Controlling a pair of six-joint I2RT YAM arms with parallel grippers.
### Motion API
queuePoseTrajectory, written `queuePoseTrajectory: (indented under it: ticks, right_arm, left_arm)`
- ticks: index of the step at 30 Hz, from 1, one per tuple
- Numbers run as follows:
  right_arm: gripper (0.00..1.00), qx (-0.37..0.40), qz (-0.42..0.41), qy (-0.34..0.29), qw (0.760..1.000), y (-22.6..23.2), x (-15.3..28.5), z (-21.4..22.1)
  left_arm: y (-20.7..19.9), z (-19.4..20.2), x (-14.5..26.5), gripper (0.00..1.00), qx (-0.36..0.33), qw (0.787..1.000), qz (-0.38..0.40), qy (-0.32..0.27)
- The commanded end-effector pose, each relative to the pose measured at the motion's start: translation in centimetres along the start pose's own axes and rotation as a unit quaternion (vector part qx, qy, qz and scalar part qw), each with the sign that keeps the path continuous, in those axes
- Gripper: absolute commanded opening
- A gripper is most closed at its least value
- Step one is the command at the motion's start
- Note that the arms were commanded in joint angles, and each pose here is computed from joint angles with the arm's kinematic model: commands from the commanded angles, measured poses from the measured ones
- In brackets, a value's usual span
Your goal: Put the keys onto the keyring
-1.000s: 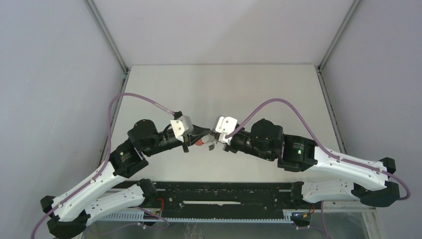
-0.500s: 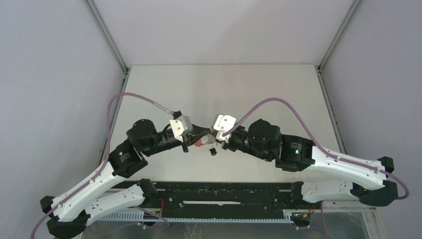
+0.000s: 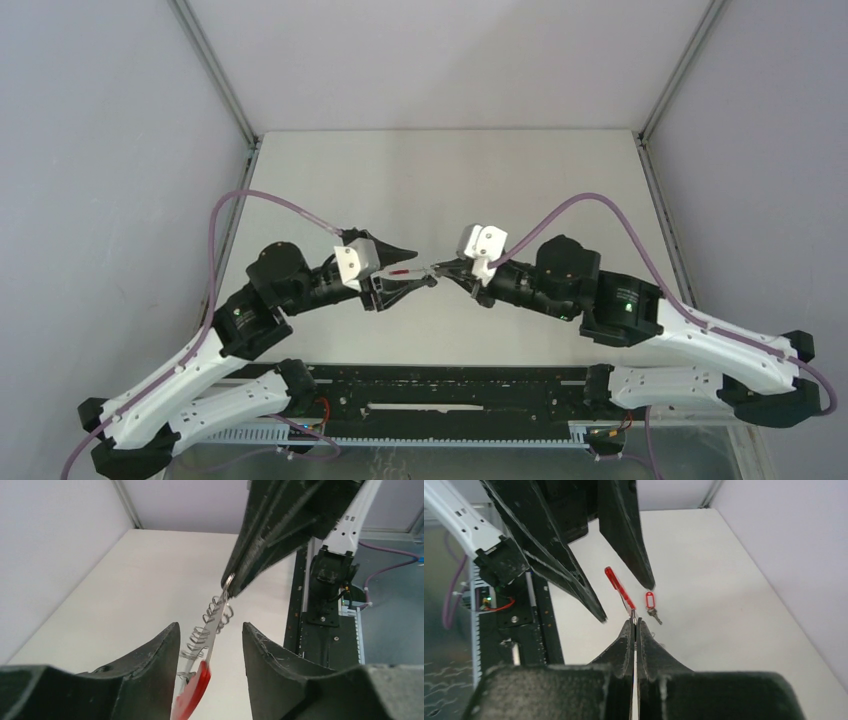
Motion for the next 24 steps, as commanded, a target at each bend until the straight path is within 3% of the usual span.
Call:
queuePoseTrajectory:
  ticks: [1,8,12,16,24]
  right_arm:
    - [0.0,-0.071,-0.068,-0.056,0.994,0.2,1.9,-1.0]
    - [0.0,-0.134,-0.151,-0.062,0.977,1.2,2.7,-0.4]
    - [0.0,-0.134,-0.191,-0.057,0.971,2.0,2.9,-0.2]
    - [0.0,-0.123,-0.229,-0.056,0.964,2.7,3.0,-0.2]
    - [0.0,-0.11,-0.252,-0.022,0.961,2.7,2.5,-0.1]
  left_arm:
    - [-0.5,-3.9,1.9,0.54,-0.043,0.997,0.031,-0.057]
    - [-0.7,-4.1,2.3,0.53,-0.103,0.991,0.052,-0.06]
    - [-1.0,-5.2,2.1,0.52,-0.087,0.991,0.078,-0.07]
    - [-1.7,-5.7,2.2,0.43,-0.076,0.988,0.117,-0.064]
    - [-3.6,-4.3,2.5,0.35,-0.052,0.972,0.229,-0.001]
Point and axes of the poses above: each gripper's point midway between its finger pads, its own x axis back along the fingers, its own y axis along the line the jaws close on, z = x × y, the point moved 7 cm from there along x, back along the fingers, and after that the axes turned 5 degrees about -x, right-handed, at the moved point
